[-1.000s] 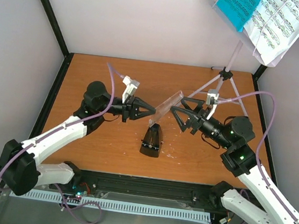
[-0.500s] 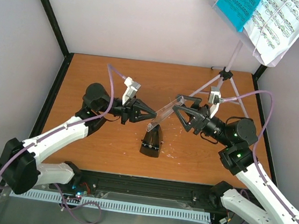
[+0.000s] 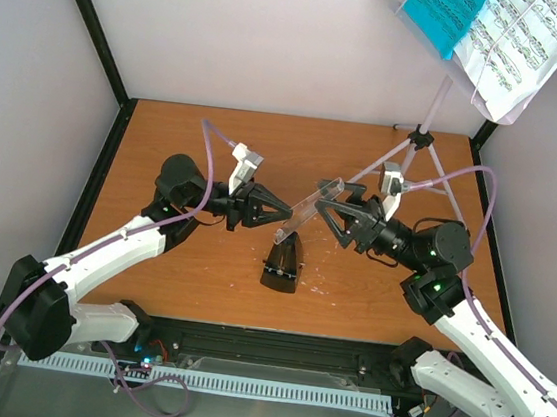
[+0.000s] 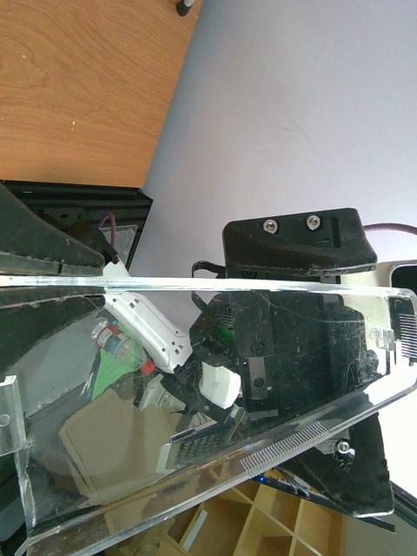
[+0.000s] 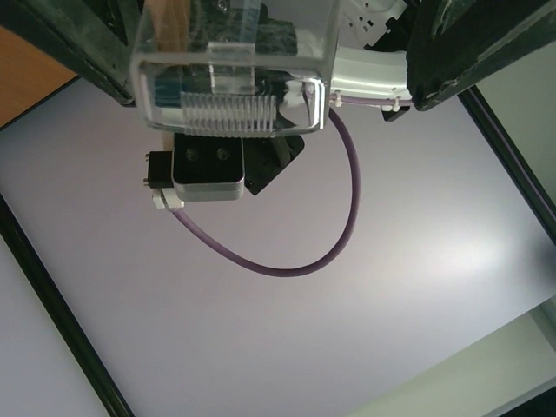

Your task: Pack up the instrument practice props

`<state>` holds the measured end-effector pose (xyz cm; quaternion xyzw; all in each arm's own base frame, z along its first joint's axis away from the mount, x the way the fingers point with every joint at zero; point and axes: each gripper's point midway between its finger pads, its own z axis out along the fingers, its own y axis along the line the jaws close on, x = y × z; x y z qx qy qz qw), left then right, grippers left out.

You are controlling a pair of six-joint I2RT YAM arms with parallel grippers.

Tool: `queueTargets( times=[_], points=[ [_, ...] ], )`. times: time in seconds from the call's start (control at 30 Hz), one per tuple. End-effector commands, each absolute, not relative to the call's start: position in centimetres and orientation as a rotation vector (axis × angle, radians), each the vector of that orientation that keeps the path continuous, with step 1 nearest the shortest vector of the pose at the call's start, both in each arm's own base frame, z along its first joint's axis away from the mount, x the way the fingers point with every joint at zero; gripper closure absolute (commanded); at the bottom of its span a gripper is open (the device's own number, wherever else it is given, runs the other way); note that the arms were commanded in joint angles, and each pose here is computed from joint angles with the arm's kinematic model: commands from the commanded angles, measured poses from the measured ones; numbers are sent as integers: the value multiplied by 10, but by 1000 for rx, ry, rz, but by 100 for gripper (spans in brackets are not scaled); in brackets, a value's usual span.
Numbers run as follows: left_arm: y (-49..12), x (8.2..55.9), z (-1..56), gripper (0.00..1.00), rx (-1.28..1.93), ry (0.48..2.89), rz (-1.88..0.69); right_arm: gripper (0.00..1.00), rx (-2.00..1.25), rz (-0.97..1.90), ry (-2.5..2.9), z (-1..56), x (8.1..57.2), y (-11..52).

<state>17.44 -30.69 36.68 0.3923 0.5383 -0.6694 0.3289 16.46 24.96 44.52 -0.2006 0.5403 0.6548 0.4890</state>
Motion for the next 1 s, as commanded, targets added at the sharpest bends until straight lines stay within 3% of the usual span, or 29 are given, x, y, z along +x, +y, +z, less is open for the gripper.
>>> queueTargets(
  times=[0.0, 0.17, 0.33, 0.43, 0.47, 0.5, 0.53, 0.57, 0.63, 0.73, 0.97],
  points=[
    [-306, 167, 389, 100, 1066, 1308, -1720, 20, -499, 1581, 1314, 442, 164, 256],
    [-306, 167, 388, 100, 1059, 1311, -1721, 29, -510, 1566, 1338, 436, 165, 264],
    [-306, 168, 387, 100, 1055, 1311, -1714, 46, -528, 1546, 1328, 435, 163, 265],
    [-306, 170, 385, 100, 1049, 1319, -1707, 49, -520, 1522, 1321, 432, 164, 262],
    [-307, 171, 383, 96, 1043, 1325, -1704, 49, -515, 1511, 1321, 431, 164, 260],
    [-306, 172, 381, 86, 1037, 1329, -1695, 49, -511, 1496, 1328, 428, 165, 259],
    [-306, 174, 379, 59, 1023, 1343, -1684, 49, -507, 1474, 1335, 427, 166, 257],
    [-305, 176, 374, 40, 1005, 1357, -1666, 48, -502, 1442, 1354, 423, 168, 255],
    [-303, 185, 357, 19, 935, 1415, -1608, 48, -486, 1354, 1417, 409, 175, 250],
    [-299, 195, 325, 8, 864, 1536, -1538, 48, -451, 1172, 1582, 368, 188, 237],
    [-269, 198, 238, 6, 654, 1827, -1450, 47, -344, 876, 2026, 235, 194, 200]
  ],
)
